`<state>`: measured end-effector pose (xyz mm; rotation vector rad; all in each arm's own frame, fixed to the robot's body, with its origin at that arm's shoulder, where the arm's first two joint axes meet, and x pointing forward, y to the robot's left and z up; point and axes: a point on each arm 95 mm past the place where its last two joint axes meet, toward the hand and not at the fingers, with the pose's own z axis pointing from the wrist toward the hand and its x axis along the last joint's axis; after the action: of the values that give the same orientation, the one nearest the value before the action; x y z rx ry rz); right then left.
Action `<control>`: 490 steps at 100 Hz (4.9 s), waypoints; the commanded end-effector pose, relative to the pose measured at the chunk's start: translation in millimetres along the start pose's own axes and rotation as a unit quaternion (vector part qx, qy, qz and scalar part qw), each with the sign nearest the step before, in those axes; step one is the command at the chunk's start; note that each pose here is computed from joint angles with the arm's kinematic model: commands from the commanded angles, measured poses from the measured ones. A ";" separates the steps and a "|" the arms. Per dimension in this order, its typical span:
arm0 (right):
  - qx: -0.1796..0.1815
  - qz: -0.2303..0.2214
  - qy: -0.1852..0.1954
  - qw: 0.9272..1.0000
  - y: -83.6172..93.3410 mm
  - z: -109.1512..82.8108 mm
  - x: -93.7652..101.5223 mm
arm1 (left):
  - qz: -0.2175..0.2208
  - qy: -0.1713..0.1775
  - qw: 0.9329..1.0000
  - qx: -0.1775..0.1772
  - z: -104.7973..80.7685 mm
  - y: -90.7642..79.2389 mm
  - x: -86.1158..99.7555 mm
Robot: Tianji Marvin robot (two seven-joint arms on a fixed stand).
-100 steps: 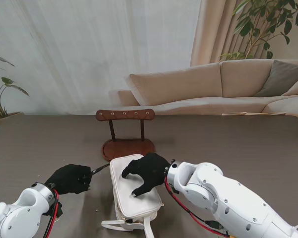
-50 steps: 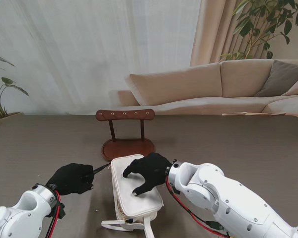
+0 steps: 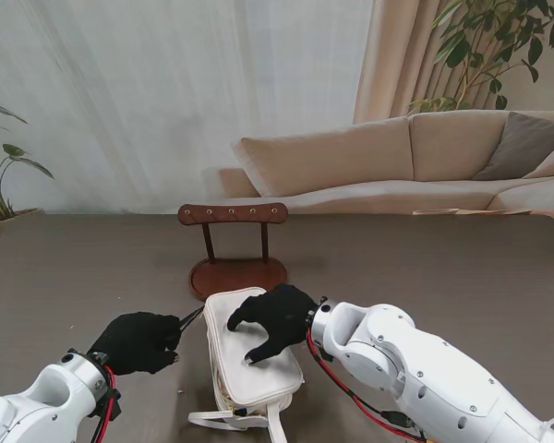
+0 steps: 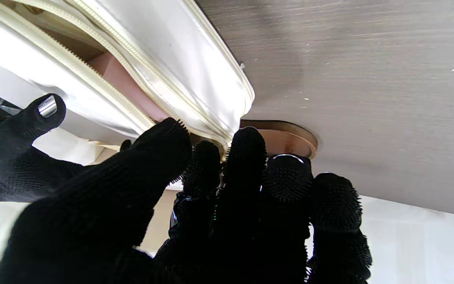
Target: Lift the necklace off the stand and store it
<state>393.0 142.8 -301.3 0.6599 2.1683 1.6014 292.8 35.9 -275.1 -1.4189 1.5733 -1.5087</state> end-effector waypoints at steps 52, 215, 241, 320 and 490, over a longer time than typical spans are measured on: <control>0.050 0.029 -0.012 0.998 -29.1 -1.0 -6.0 | -0.011 -0.031 0.999 -0.020 -17.1 11.0 -8.0; 0.069 0.009 -0.033 0.997 -13.1 15.3 10.2 | -0.018 0.047 0.995 -0.082 -32.2 34.5 96.7; 0.081 0.005 -0.040 0.996 -15.8 18.0 3.4 | -0.022 0.047 0.995 -0.082 -37.3 37.2 104.8; 0.107 0.001 -0.058 0.993 -22.1 28.7 -12.2 | -0.017 0.011 0.996 -0.089 -53.9 42.5 117.6; 0.034 0.090 -0.080 0.992 4.1 8.0 -8.8 | -0.047 0.033 0.998 -0.023 -57.6 31.2 110.0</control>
<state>410.7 144.5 -298.9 0.9826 2.0962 1.5103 199.0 -49.0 -263.6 -1.4903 1.6163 -1.5972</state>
